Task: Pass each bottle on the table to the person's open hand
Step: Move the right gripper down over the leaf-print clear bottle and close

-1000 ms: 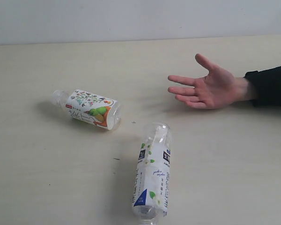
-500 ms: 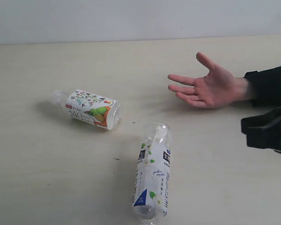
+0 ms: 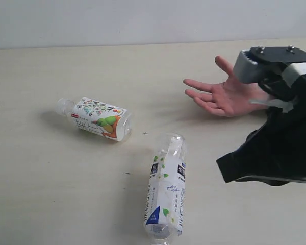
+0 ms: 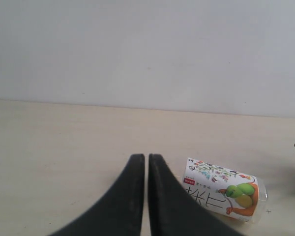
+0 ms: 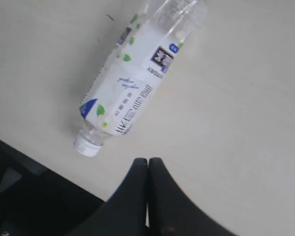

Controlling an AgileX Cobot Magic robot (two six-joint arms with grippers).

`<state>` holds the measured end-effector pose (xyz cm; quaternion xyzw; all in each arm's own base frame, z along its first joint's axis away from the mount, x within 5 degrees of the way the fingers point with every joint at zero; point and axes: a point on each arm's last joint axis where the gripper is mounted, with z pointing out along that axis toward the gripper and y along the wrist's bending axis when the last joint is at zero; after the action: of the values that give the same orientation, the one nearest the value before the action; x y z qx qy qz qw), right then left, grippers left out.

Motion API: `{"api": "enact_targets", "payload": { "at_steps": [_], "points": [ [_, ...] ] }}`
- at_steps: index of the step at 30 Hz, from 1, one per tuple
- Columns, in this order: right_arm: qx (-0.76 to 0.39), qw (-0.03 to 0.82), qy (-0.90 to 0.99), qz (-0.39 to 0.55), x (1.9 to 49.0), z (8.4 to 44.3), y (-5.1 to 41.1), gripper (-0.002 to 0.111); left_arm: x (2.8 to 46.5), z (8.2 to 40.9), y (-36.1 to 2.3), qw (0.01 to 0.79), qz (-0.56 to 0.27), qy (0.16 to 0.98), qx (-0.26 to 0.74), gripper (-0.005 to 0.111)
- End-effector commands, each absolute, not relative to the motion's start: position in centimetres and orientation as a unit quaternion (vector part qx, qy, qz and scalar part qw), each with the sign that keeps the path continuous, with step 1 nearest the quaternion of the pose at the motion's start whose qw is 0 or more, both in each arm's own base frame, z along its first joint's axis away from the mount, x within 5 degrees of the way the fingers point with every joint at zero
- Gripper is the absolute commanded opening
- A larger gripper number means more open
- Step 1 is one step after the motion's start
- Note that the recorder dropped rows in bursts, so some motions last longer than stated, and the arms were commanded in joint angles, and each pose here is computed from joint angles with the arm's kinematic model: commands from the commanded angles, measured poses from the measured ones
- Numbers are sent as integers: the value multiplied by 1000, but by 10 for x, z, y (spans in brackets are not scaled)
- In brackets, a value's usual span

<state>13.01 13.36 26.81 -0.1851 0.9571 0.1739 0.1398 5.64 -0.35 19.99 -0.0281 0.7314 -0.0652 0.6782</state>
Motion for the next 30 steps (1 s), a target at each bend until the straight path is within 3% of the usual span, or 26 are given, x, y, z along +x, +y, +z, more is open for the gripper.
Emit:
{"api": "enact_targets", "payload": {
  "at_steps": [1,4,8,11,16,24,30],
  "points": [
    [-175,134,970,101,134,262,153,0,56,199,-4,680,-66,729,-27,5],
    [-203,138,964,107,140,251,177,0,56,199,-4,680,-66,729,-27,5],
    [-138,180,937,265,148,256,210,0,56,199,-4,680,-66,729,-27,5],
    [-174,168,923,298,151,259,226,1,56,199,-4,680,-66,729,-27,5],
    [-171,90,946,259,161,236,246,20,56,199,-4,680,-66,729,-27,5],
    [-159,110,954,230,173,244,251,54,56,199,-4,680,-66,729,-27,5],
    [-87,104,979,153,177,239,237,63,56,199,-4,680,-66,729,-27,5]
  ]
}}
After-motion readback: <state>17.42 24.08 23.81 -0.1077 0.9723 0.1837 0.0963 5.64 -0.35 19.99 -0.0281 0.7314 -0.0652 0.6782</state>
